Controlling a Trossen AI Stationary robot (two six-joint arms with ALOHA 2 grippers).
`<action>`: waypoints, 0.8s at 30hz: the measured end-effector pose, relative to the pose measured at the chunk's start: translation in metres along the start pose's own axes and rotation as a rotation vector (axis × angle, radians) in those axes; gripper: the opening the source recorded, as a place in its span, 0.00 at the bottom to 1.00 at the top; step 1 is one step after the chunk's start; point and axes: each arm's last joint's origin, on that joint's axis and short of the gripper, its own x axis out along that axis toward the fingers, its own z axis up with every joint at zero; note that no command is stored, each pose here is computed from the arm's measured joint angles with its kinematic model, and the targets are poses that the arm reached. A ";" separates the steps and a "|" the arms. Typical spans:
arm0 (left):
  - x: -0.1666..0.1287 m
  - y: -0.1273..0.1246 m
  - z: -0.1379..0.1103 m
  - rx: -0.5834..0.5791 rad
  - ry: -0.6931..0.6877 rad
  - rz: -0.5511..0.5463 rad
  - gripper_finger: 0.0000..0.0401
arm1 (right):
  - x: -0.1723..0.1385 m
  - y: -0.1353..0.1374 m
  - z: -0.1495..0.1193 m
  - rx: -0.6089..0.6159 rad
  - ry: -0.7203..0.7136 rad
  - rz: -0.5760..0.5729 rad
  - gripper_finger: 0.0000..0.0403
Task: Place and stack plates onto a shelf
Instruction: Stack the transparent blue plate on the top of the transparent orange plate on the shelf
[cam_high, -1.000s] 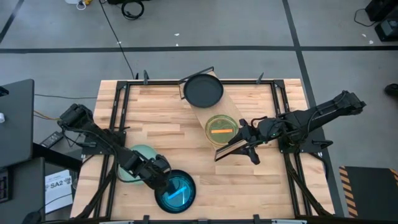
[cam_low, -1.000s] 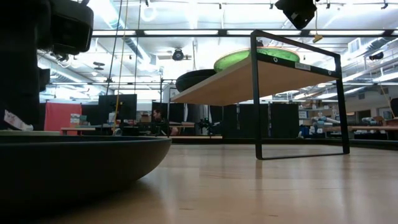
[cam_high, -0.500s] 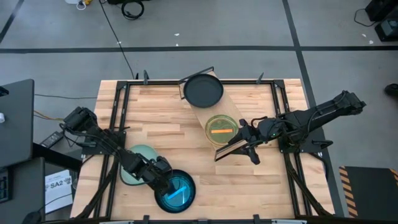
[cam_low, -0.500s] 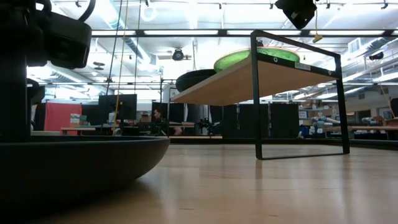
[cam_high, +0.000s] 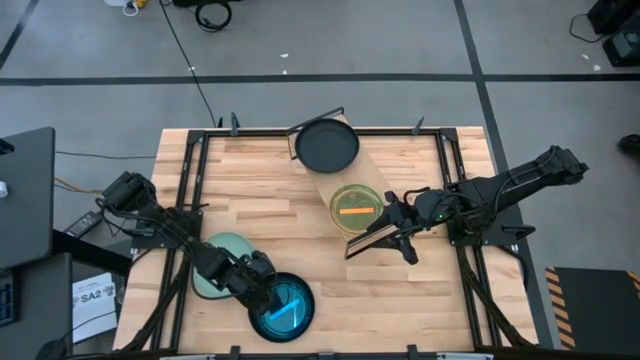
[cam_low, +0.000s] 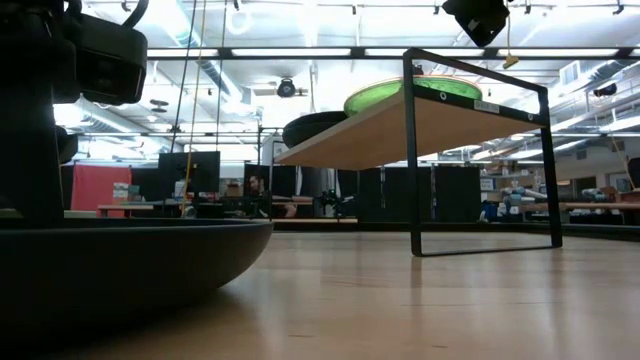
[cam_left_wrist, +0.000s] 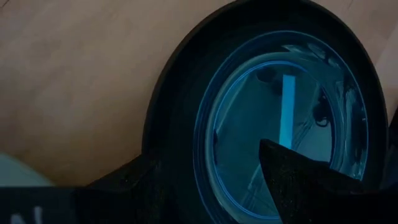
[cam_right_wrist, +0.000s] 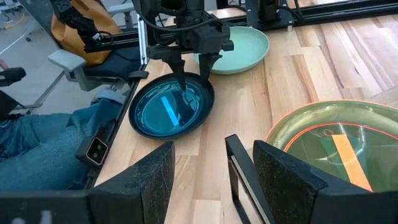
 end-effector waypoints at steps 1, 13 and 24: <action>0.000 0.000 0.000 -0.001 0.000 -0.001 0.62 | 0.000 0.000 0.000 0.000 0.000 0.000 0.55; 0.012 -0.001 -0.004 0.000 0.040 -0.011 0.62 | 0.000 0.000 0.000 0.000 0.000 0.000 0.55; 0.017 0.000 -0.005 -0.001 0.064 -0.002 0.57 | 0.000 0.000 0.000 0.000 -0.001 0.001 0.55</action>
